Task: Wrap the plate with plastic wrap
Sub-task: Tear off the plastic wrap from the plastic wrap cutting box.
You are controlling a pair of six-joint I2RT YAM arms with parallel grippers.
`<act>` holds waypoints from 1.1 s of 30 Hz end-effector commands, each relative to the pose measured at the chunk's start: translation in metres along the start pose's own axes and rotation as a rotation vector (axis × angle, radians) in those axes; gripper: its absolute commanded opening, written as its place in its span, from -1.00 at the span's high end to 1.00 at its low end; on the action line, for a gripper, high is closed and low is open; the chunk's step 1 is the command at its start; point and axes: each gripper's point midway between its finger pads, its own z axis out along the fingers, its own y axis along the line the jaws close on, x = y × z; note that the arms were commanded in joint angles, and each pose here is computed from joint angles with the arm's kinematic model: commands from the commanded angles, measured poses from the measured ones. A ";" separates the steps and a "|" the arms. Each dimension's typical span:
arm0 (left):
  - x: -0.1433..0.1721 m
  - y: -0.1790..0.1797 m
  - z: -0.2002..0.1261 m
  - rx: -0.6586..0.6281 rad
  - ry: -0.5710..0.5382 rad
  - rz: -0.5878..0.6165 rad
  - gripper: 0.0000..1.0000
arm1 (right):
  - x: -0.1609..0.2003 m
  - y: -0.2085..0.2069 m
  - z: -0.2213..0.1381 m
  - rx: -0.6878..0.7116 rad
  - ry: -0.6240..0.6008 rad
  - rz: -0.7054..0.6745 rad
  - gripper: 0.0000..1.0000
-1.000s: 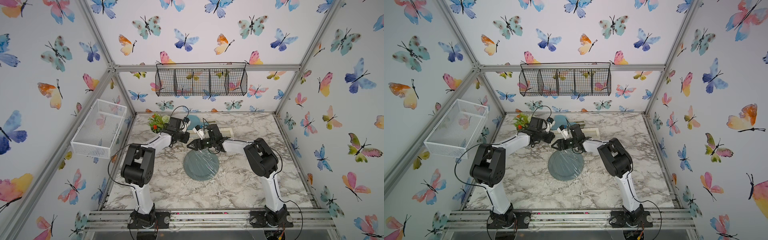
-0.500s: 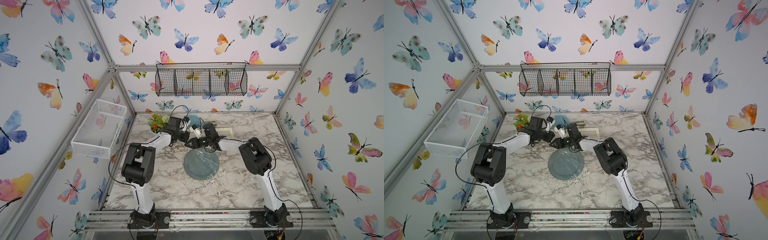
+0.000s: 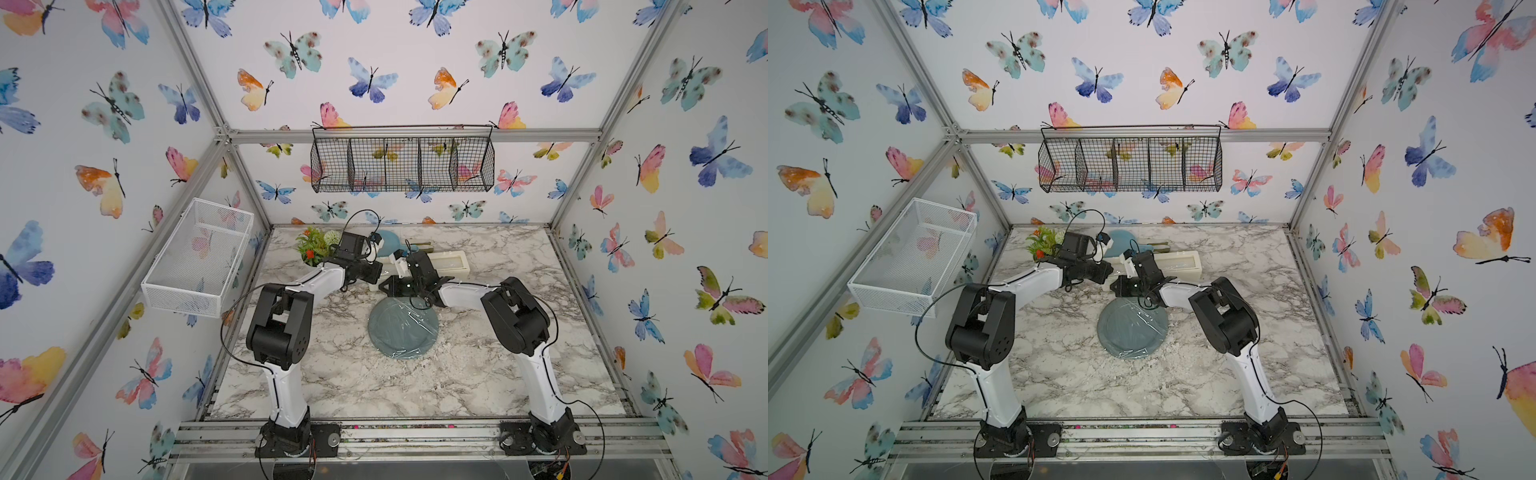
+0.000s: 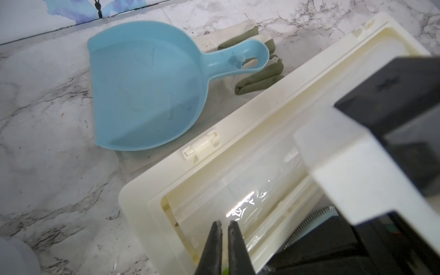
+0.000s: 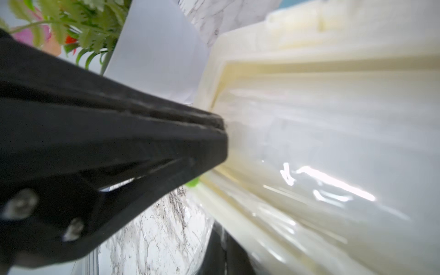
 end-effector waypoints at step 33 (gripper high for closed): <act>0.022 0.034 0.009 -0.113 0.092 -0.062 0.83 | 0.032 -0.095 -0.018 0.375 0.077 0.134 0.96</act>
